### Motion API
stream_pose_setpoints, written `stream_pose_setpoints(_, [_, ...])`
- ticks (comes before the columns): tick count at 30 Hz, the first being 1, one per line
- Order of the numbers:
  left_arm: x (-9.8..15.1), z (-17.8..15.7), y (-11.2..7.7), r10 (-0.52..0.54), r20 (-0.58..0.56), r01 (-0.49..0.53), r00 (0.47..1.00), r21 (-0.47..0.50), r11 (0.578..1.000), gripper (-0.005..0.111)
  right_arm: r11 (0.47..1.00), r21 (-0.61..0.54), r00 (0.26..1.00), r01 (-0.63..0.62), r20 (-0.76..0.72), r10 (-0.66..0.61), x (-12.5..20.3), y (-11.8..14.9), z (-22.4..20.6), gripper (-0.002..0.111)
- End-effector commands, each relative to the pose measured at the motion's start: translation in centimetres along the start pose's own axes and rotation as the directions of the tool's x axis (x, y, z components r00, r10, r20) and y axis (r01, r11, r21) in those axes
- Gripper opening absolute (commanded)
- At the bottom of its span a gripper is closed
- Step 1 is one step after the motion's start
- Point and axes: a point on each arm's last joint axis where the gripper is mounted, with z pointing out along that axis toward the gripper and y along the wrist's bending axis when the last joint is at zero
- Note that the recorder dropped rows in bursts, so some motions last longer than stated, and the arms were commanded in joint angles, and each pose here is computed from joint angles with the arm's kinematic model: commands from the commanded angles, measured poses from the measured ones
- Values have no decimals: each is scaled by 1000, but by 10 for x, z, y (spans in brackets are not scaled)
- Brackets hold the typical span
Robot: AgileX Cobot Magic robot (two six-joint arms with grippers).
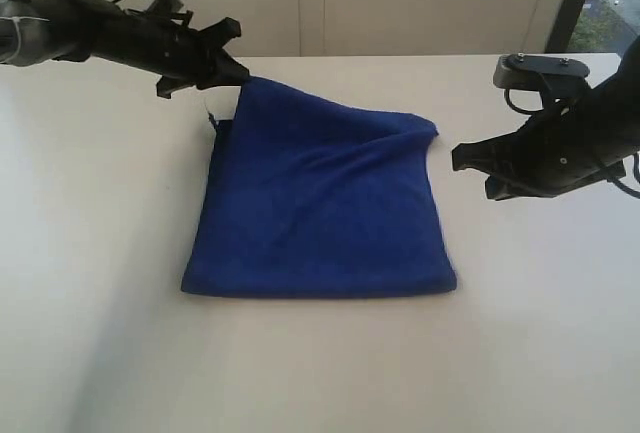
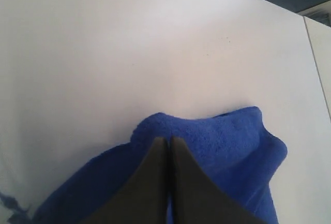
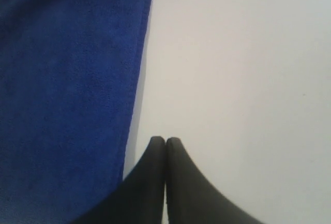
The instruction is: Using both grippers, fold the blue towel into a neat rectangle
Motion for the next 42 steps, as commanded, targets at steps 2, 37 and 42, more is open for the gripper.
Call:
stream_pose_setpoints(2, [-3, -11, 0, 27, -22, -27, 999, 2, 1000, 0, 1000, 2, 1000, -2, 19, 2, -4, -1, -2, 0])
stream_pose_setpoints(37, [9, -5, 28, 203, -159, -233, 966, -197, 952, 0, 999, -2, 988, -44, 146, 44, -30, -1, 2, 0])
stream_pose_setpoints(42, [17, 2, 37, 175, -205, -214, 963, -187, 959, 0, 996, -45, 991, -72, 108, 76, -71, -1, 29, 0])
